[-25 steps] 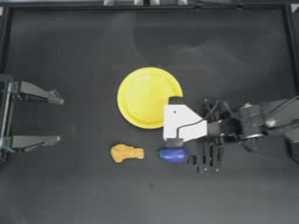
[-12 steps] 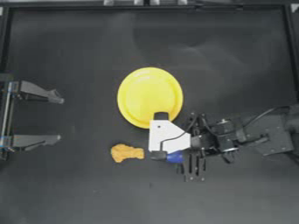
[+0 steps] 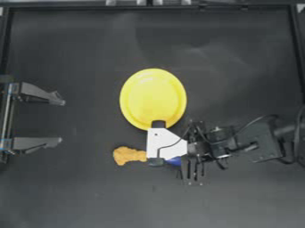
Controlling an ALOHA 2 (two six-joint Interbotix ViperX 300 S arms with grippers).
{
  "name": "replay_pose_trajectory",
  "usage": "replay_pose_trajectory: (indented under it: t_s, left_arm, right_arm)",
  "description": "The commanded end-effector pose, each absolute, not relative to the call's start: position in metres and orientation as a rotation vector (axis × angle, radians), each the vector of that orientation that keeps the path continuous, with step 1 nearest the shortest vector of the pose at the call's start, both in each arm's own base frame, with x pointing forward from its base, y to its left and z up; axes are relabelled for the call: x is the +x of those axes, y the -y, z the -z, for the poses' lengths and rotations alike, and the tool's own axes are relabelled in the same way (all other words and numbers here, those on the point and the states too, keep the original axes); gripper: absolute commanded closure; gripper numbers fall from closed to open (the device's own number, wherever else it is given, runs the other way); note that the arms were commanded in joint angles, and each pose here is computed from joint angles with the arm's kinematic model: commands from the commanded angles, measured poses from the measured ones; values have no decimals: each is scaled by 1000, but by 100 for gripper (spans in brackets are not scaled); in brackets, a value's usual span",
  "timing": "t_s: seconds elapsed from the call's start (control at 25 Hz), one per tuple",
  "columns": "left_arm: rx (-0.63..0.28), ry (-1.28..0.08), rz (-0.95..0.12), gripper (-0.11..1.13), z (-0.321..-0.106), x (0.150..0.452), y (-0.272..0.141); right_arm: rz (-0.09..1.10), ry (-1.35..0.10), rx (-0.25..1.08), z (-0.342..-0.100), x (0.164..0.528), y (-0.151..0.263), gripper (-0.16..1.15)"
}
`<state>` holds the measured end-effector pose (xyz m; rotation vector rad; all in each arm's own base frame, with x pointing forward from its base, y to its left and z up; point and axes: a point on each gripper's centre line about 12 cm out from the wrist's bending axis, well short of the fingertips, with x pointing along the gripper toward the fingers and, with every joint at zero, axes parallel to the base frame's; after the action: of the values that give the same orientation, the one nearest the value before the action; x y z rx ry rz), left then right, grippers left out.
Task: Put purple eggplant on plate
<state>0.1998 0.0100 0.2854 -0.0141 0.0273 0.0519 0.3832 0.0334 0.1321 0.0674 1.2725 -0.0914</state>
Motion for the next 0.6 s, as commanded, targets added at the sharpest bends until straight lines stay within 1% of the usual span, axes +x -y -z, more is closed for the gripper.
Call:
replay_pose_trajectory:
  t_s: [0.04, 0.2, 0.28, 0.36, 0.52, 0.6]
  left_arm:
    - [-15, -15, -54, -1, -292, 203, -10]
    - [-17, -15, -54, -1, -292, 203, -10]
    - [-18, -15, -54, -1, -292, 203, -10]
    - [-20, -15, -54, -1, -292, 203, -11]
    - [-18, -15, -54, -1, -292, 203, -10]
    - [-18, -15, -54, -1, -292, 203, -10]
  right_arm:
    - [88, -1245, 53, -138, 392, -34, 0]
    - [90, -1253, 31, -133, 394, -32, 2]
    - [93, -1258, 24, -131, 395, -32, 8]
    - [101, -1253, 24, -133, 397, -31, 19]
    - [124, -1273, 13, -133, 394, -29, 50]
    - [119, -1265, 8, -135, 394, -32, 60]
